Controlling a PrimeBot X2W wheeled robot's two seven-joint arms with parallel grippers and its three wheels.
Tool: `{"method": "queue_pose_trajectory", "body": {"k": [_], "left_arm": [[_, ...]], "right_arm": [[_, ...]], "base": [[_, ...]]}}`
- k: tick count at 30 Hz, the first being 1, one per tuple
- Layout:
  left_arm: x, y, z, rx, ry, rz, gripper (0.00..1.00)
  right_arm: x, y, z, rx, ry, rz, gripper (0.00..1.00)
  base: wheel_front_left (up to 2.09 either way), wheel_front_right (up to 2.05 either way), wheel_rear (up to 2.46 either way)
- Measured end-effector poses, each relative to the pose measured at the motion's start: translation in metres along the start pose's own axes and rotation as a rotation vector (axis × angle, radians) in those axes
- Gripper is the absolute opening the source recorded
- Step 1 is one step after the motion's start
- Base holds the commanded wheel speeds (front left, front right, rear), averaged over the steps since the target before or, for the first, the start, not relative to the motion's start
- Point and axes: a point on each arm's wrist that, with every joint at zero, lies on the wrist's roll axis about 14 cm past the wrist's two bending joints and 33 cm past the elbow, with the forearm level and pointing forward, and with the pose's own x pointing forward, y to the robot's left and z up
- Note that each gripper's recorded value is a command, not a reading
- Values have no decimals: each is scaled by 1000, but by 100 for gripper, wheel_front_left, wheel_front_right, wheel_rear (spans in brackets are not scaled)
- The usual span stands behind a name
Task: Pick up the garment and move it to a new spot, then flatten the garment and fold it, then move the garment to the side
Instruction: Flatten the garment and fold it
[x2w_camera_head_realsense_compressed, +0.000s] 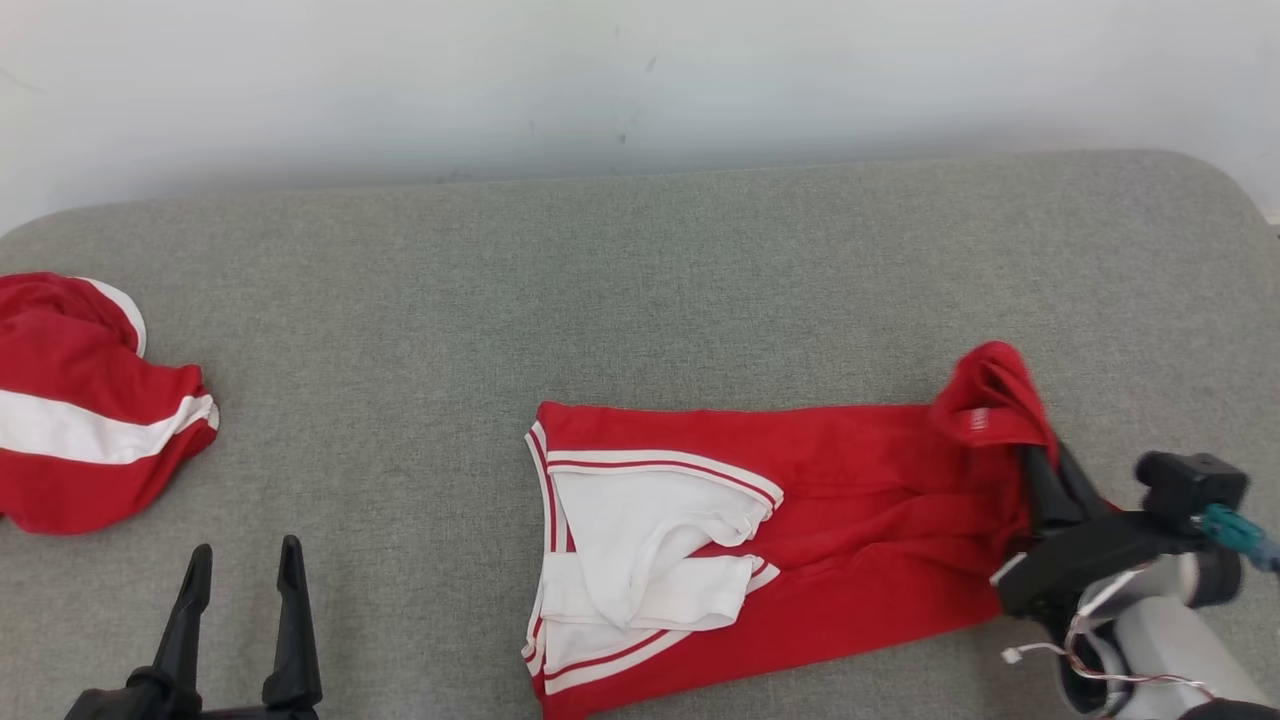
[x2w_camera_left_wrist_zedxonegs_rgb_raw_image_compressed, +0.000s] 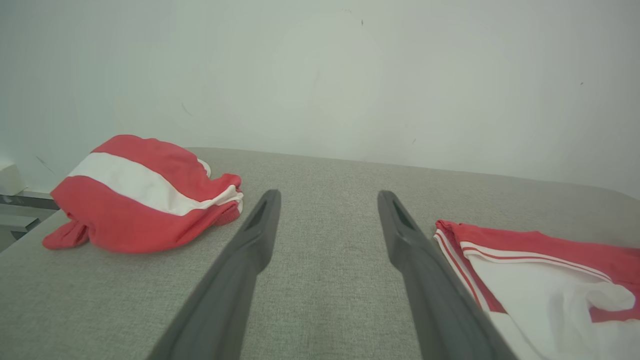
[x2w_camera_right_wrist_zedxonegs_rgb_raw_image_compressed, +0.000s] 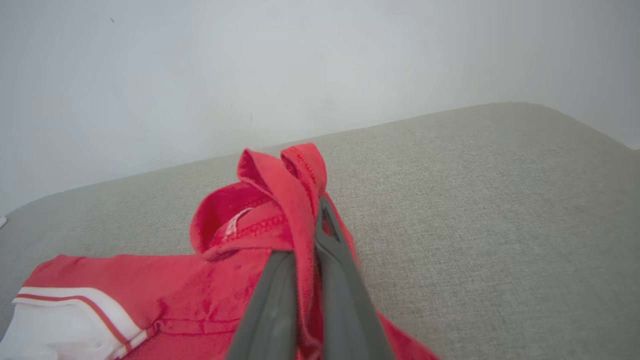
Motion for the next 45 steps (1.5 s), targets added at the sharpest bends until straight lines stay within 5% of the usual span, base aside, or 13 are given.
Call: {"method": "queue_pose_trajectory", "body": {"k": [15,32,33,34,35,45], "left_arm": [[-9,14,2,10,0,46,100],[-18,29,0,13,13,90,100],[-17,29,0,13,13,90,100],[-17,29,1,13,12,90,100],[-17,29,0,14,14,92,100],[-12,24,-3,8,19,71,100]], "right_arm": [[15,163,-3,112,3,348,0],[12,248,-44,211,151,561,0],[12,249,-49,215,166,561,4],[11,251,-54,212,184,564,65],[11,252,-57,207,197,570,100],[27,232,-38,164,131,511,100]], "base": [[0,0,0],[0,0,0],[0,0,0],[0,0,0],[0,0,0],[0,0,0]]}}
